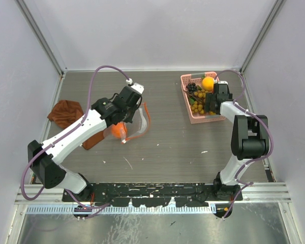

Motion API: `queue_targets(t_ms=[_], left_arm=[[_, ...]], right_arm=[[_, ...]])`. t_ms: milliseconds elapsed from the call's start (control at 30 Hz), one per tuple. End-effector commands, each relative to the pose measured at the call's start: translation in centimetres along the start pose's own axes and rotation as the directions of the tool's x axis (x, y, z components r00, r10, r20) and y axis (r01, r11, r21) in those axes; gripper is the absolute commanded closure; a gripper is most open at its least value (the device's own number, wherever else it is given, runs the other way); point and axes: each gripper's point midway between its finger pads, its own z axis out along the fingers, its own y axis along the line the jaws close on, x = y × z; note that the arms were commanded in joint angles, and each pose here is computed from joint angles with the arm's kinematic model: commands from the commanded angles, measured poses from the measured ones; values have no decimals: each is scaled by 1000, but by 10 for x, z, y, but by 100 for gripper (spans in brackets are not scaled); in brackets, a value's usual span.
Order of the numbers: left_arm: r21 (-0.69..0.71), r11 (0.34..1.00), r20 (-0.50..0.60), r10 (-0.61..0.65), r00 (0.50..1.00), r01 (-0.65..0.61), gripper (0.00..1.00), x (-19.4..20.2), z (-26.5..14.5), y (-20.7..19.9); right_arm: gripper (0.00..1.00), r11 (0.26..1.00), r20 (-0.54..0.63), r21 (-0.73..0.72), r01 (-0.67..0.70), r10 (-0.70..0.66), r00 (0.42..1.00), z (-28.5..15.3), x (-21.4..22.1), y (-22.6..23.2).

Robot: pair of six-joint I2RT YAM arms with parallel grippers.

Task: Place the food in the zip-top bag and seal the zipper
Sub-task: Pick up the fake fruit from the bin, then place the fake fruit in the zipper food storage bag.

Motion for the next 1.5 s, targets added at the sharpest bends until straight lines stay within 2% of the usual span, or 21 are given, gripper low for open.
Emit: queue_targets(t_ms=[0,400,667,1033,1233,1467], left_arm=[[10,1000,54,-28,998,28,100,-14,-7,1],[10,999,64,-32,997,32,100,-15,-10,3],[13,999,71,-36,997,35,100,-16,-12,3],[24,999,62,-39,997,38,100,-15,-10,0],[19,999,63,-38,997,37,100,-15,-10,1],[62,997,71,-58,996,53,100,-19,-15,-5]], right_arm=[[39,999,87,-6,-49,49,995,-25,-31,-7],[45,993,155,-14,-117,117,981,-62,-52,-15],[47,984,211,-107,-145,165,964,-91,-66,0],[47,926,342,-376,-43,182,922,-171,-80,68],[47,884,382,-466,41,158,911,-206,-75,103],[47,757,421,-639,139,193,886,-256,-63,154]])
